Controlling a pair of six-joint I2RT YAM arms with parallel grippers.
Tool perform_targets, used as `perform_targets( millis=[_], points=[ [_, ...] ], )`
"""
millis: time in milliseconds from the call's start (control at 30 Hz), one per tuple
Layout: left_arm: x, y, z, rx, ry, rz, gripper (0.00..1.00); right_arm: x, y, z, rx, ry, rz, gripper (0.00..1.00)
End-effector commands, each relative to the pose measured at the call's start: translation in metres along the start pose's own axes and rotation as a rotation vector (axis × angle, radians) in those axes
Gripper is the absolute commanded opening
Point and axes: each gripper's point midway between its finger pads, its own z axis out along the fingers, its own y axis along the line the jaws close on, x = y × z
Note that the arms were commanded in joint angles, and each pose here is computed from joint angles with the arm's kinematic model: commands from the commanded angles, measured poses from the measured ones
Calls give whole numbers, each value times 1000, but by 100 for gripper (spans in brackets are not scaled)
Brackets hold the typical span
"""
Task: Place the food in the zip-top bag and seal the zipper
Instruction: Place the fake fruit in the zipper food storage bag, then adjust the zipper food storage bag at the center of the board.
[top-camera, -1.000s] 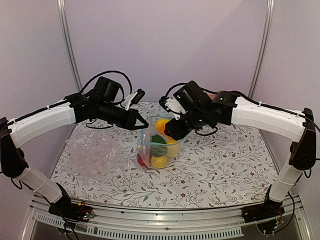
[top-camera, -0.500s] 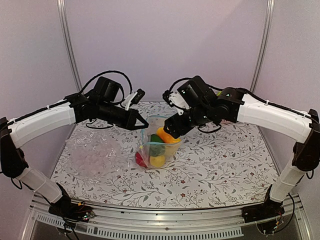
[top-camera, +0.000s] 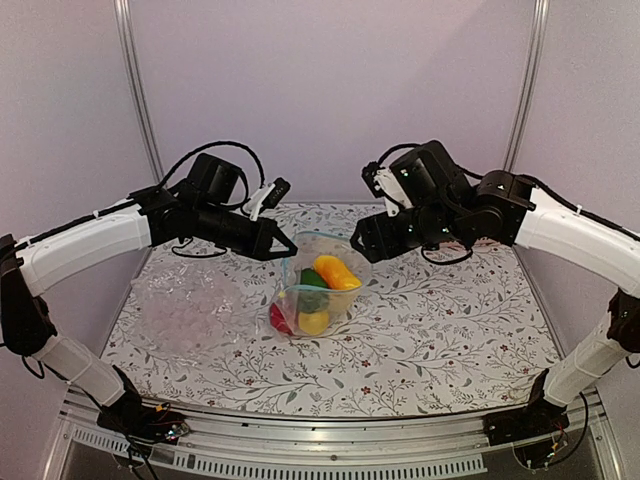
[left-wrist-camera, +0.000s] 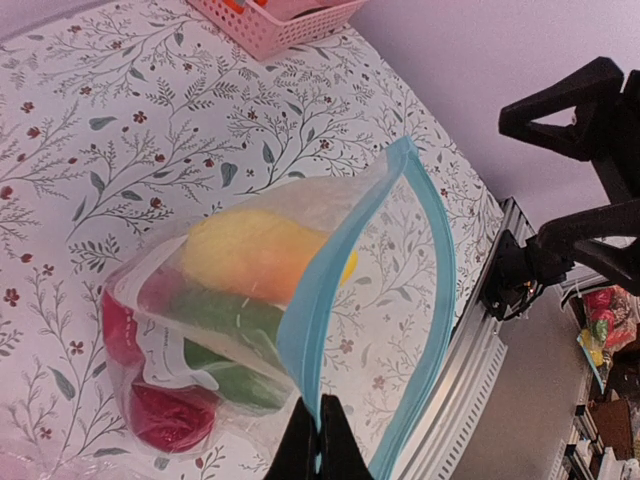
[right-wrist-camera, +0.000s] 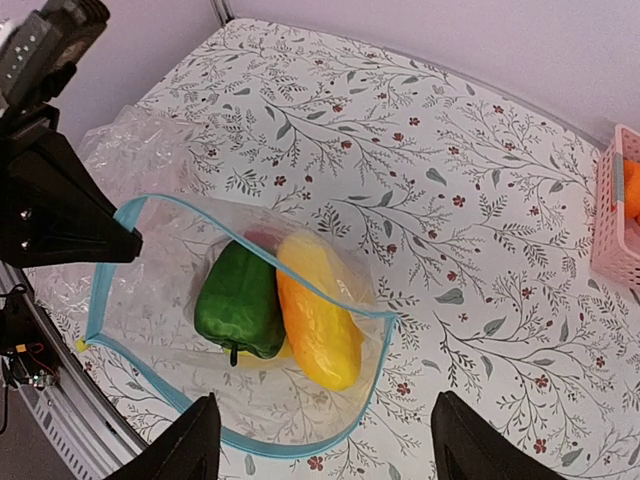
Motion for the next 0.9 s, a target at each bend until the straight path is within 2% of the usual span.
perform_targets(
  millis=[0, 133, 267, 633, 733, 833, 867],
  points=[
    [1, -8, 0, 17, 0, 21, 0, 31, -22, 20, 77, 95, 114, 71],
    [2, -8, 0, 17, 0, 21, 0, 40, -23, 30, 73, 128, 151, 68],
    [2, -8, 1, 20, 2, 21, 0, 45, -21, 38, 70, 147, 158, 55],
    [2, -10, 0, 23, 1, 23, 0, 59, -31, 53, 125, 180, 190, 36],
    [1, -12, -1, 27, -2, 25, 0, 58, -27, 54, 109, 183, 196, 17],
    [1, -12, -1, 25, -3, 28, 0, 54, -23, 53, 88, 177, 202, 2],
    [0, -12, -2, 23, -6, 32, 0, 50, -20, 50, 75, 171, 209, 0]
  ],
)
